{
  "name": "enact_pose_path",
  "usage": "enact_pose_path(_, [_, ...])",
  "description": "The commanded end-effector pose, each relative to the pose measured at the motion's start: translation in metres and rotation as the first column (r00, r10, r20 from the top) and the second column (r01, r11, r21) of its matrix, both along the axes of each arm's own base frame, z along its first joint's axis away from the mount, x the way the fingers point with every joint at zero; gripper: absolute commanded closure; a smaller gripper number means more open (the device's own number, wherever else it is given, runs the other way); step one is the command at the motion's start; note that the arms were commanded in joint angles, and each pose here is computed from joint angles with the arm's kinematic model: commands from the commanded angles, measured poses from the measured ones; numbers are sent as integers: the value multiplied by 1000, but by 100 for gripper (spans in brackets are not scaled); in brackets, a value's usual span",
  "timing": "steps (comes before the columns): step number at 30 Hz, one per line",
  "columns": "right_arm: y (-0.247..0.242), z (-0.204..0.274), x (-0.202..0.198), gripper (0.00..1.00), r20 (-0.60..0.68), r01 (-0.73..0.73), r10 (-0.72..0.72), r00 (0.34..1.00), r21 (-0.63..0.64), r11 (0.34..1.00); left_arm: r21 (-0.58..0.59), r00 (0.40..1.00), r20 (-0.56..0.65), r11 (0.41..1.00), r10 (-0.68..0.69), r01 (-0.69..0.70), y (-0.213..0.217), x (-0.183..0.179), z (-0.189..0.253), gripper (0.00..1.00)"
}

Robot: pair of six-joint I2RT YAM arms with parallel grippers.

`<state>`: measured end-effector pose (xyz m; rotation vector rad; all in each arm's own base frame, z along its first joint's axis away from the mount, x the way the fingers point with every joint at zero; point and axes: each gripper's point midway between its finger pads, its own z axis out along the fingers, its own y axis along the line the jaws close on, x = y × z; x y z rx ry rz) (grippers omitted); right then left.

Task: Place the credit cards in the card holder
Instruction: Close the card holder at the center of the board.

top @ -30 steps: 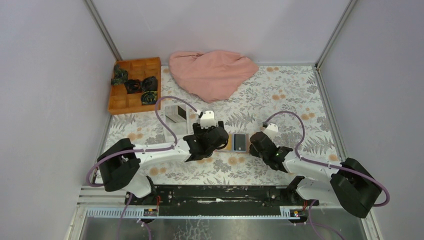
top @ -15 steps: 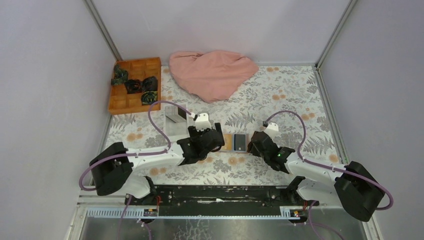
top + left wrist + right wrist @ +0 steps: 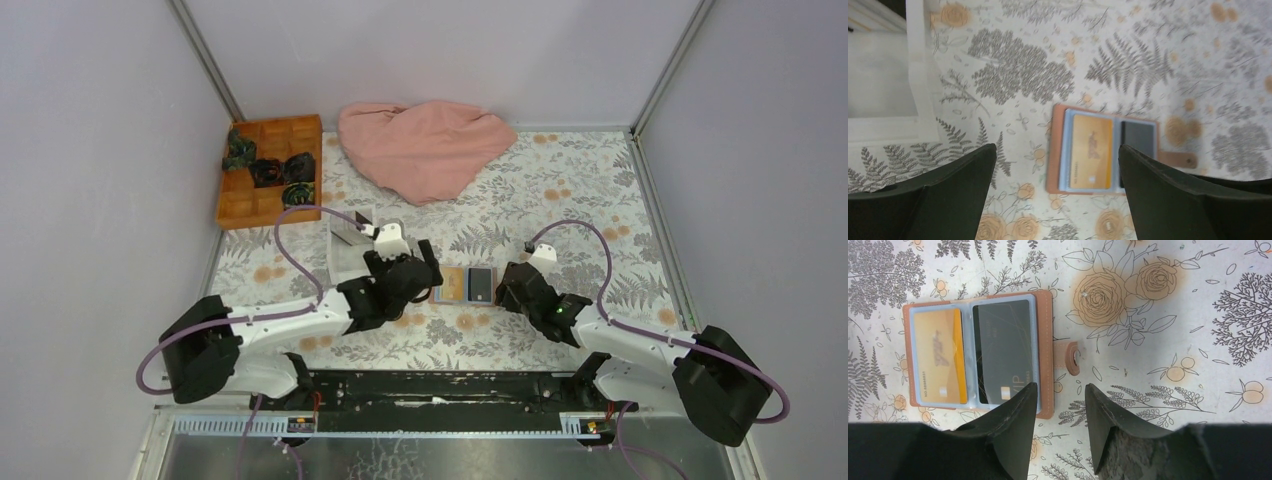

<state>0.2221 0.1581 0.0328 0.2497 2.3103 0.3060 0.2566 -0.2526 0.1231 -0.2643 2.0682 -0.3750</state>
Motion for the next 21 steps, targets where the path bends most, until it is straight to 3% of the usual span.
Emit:
enact_pose_path(1, [14,9,5,52,33,-19,17,999,57,998,-28,1000,-26,1000,-11,10,-3,-3,-27,0])
enact_pose_path(21, [24,-22,-6,45,-23,-24,28,999,148,989,22,993,-111,998,-48,51,-28,1,-77,0])
